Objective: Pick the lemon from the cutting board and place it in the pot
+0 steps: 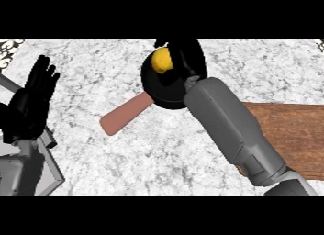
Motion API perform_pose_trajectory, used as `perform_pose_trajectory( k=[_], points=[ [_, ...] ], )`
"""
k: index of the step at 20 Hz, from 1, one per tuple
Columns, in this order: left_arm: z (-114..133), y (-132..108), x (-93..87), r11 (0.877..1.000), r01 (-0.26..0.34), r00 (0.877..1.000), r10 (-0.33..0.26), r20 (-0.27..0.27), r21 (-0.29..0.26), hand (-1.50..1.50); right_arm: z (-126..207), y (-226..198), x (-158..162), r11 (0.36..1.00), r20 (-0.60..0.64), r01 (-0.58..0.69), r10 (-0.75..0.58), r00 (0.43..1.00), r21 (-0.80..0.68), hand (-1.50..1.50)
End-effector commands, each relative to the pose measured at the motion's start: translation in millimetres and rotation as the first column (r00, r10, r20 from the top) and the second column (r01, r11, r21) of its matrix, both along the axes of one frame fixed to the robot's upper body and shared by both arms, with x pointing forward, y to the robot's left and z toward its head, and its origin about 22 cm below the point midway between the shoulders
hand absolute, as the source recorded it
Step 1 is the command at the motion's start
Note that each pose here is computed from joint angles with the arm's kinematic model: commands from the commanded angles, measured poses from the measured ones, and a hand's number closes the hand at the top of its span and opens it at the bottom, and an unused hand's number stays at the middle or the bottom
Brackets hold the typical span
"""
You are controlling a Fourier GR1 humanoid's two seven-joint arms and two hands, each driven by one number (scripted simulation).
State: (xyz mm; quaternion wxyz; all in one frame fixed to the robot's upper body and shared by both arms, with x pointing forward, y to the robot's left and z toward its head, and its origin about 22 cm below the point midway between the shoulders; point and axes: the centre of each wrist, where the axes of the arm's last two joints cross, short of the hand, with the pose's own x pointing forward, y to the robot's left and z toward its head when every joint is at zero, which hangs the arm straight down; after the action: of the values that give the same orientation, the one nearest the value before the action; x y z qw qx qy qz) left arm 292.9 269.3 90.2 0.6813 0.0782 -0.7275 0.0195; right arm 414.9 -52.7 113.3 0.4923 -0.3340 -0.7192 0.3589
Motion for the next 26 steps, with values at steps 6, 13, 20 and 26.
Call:
perform_pose_trajectory(
  k=[6, 13, 20, 26],
  points=[
    [10, 7, 6.1, 0.999, 0.047, 0.999, -0.047, 0.002, -0.015, 0.0, -22, -15, 15, 0.965, -0.191, -0.127, 0.173, 0.966, 0.227, -1.5],
    [-6, -2, -7.1, 1.0, 0.018, 1.0, -0.018, -0.004, 0.01, 0.0, -24, -43, 24, 0.8, -0.072, -0.137, 0.219, 0.973, 0.585, -1.5],
    [-4, -1, -4.4, 1.0, -0.014, 1.0, 0.014, 0.0, -0.024, 0.0, -8, -83, 39, 0.711, -0.072, -0.125, 0.24, 0.968, 0.692, -1.5],
    [-2, 22, -9.6, 1.0, -0.003, 1.0, 0.003, -0.023, -0.015, 0.0, -4, -158, 48, 0.701, -0.101, -0.128, 0.276, 0.956, 0.701, -1.5]
  ],
)
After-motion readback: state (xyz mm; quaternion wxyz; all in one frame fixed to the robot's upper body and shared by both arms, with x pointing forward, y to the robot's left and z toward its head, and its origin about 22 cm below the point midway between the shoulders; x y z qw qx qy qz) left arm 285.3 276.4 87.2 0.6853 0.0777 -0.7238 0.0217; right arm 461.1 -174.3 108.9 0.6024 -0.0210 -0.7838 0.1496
